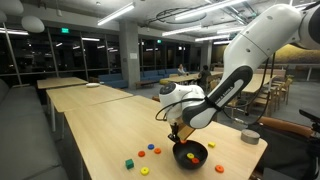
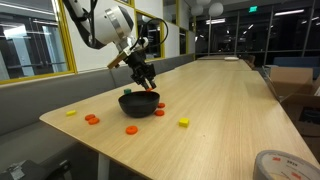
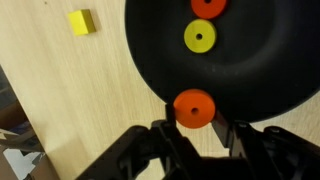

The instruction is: Put some of the discs on the table in the bowl

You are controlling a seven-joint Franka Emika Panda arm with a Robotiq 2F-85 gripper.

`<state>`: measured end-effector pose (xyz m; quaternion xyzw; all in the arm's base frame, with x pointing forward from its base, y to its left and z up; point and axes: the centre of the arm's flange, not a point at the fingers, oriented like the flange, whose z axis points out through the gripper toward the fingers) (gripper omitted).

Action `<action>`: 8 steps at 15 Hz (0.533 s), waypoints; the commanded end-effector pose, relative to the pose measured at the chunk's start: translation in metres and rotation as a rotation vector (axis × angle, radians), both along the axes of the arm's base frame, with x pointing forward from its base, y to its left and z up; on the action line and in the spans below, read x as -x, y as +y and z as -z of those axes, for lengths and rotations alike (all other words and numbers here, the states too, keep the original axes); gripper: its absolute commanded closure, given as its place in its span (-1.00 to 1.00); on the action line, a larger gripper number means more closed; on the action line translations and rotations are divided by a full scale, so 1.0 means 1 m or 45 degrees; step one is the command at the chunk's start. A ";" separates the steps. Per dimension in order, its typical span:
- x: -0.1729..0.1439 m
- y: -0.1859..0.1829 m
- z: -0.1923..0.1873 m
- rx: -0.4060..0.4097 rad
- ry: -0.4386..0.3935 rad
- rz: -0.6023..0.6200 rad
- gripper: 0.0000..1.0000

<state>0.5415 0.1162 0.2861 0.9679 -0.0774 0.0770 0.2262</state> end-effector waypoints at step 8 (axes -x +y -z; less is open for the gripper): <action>0.019 0.026 -0.019 -0.145 0.034 -0.031 -1.00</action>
